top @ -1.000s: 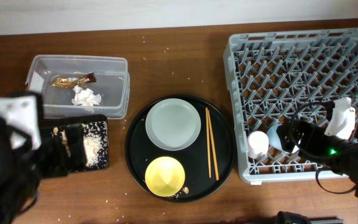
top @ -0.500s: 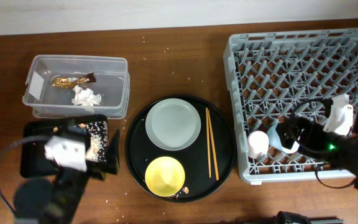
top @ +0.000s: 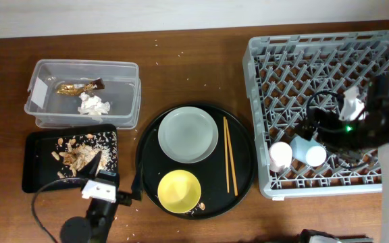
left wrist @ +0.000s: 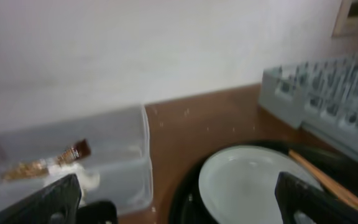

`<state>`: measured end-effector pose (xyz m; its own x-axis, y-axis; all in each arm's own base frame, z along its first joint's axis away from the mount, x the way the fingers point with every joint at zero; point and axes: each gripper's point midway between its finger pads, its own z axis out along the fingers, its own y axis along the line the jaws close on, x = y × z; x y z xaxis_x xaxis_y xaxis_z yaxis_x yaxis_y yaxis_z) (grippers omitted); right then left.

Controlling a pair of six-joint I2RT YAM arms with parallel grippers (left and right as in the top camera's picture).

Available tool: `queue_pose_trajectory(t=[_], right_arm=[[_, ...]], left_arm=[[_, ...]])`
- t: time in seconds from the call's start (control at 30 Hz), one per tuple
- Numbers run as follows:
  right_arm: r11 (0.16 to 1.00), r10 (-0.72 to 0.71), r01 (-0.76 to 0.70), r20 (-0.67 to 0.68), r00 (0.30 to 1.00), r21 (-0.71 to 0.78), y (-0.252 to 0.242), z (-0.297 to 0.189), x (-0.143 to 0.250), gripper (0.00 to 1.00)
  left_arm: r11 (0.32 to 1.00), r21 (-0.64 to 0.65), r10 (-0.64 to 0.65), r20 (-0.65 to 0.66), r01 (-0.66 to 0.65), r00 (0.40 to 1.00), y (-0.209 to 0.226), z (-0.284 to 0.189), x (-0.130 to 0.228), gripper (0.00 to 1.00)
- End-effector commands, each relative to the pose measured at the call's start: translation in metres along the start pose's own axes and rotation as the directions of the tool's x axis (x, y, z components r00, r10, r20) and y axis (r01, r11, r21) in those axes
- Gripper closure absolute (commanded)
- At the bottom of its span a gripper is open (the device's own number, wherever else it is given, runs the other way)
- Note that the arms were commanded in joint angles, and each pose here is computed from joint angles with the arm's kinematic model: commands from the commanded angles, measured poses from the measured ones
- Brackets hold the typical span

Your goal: Sort waste into correct bins and load items into the dishwasher rack

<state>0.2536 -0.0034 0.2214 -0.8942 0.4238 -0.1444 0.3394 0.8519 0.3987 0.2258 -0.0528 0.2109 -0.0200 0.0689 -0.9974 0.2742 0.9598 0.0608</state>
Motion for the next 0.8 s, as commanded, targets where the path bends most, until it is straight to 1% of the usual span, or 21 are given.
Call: queue_pose_trajectory(t=[0.0, 0.17, 0.33, 0.4, 0.43, 0.47, 0.5, 0.53, 0.6, 0.63, 0.67, 0.7, 0.77], right_arm=[[0.999, 0.04, -0.039, -0.071, 0.997, 0.018, -0.008, 0.018, -0.007, 0.01], [0.995, 0.098, -0.089, -0.201, 0.975, 0.051, -0.021, 0.052, -0.012, 0.01], [0.988, 0.153, -0.132, -0.318, 0.936, 0.087, -0.034, 0.085, -0.013, 0.01], [0.986, 0.16, -0.137, -0.333, 0.929, 0.092, -0.038, 0.096, -0.017, 0.01], [0.985, 0.172, -0.152, -0.318, 0.932, 0.084, -0.038, 0.101, -0.023, 0.01], [0.98, 0.198, -0.187, -0.299, 0.934, 0.065, -0.034, 0.105, -0.031, 0.01], [0.982, 0.186, -0.19, -0.29, 0.939, 0.015, -0.025, 0.105, -0.036, 0.01], [0.985, 0.165, -0.17, -0.283, 0.945, 0.007, -0.023, 0.102, -0.038, 0.01], [0.997, 0.06, -0.068, -0.245, 0.968, -0.024, -0.011, 0.086, -0.042, 0.02], [1.0, -0.02, 0.016, -0.188, 0.982, -0.025, 0.0, 0.07, -0.044, 0.01], [0.996, -0.082, 0.084, -0.127, 0.988, 0.007, 0.01, 0.053, -0.043, 0.02], [0.986, -0.159, 0.162, -0.061, 0.985, 0.036, 0.023, 0.036, -0.039, 0.01], [0.939, -0.343, 0.337, 0.097, 0.934, 0.075, 0.059, 0.003, -0.028, 0.01]], left_arm=[[0.997, 0.079, 0.013, -0.008, -0.013, 1.0, -0.014, 0.014, 0.044, 0.0], [0.997, 0.076, 0.014, -0.008, -0.013, 1.0, -0.013, 0.015, 0.047, 0.01], [0.997, 0.076, 0.013, -0.008, -0.013, 1.0, -0.013, 0.015, 0.047, 0.01], [0.997, 0.076, 0.013, -0.008, -0.013, 1.0, -0.013, 0.015, 0.047, 0.01], [0.997, 0.076, 0.013, -0.008, -0.013, 1.0, -0.013, 0.015, 0.047, 0.01], [0.997, 0.076, 0.013, -0.008, -0.013, 1.0, -0.013, 0.015, 0.047, 0.01], [0.997, 0.076, 0.013, -0.008, -0.013, 1.0, -0.013, 0.015, 0.047, 0.01], [0.997, 0.076, 0.013, -0.008, -0.013, 1.0, -0.013, 0.015, 0.047, 0.01], [0.997, 0.076, 0.013, -0.008, -0.013, 1.0, -0.013, 0.015, 0.047, 0.01], [0.997, 0.076, 0.013, -0.008, -0.013, 1.0, -0.013, 0.015, 0.047, 0.0], [0.997, 0.076, 0.013, -0.008, -0.013, 1.0, -0.013, 0.015, 0.047, 0.0], [0.997, 0.076, 0.013, -0.008, -0.013, 1.0, -0.013, 0.015, 0.047, 0.0], [0.997, 0.076, 0.013, -0.008, -0.013, 1.0, -0.013, 0.015, 0.047, 0.01]])
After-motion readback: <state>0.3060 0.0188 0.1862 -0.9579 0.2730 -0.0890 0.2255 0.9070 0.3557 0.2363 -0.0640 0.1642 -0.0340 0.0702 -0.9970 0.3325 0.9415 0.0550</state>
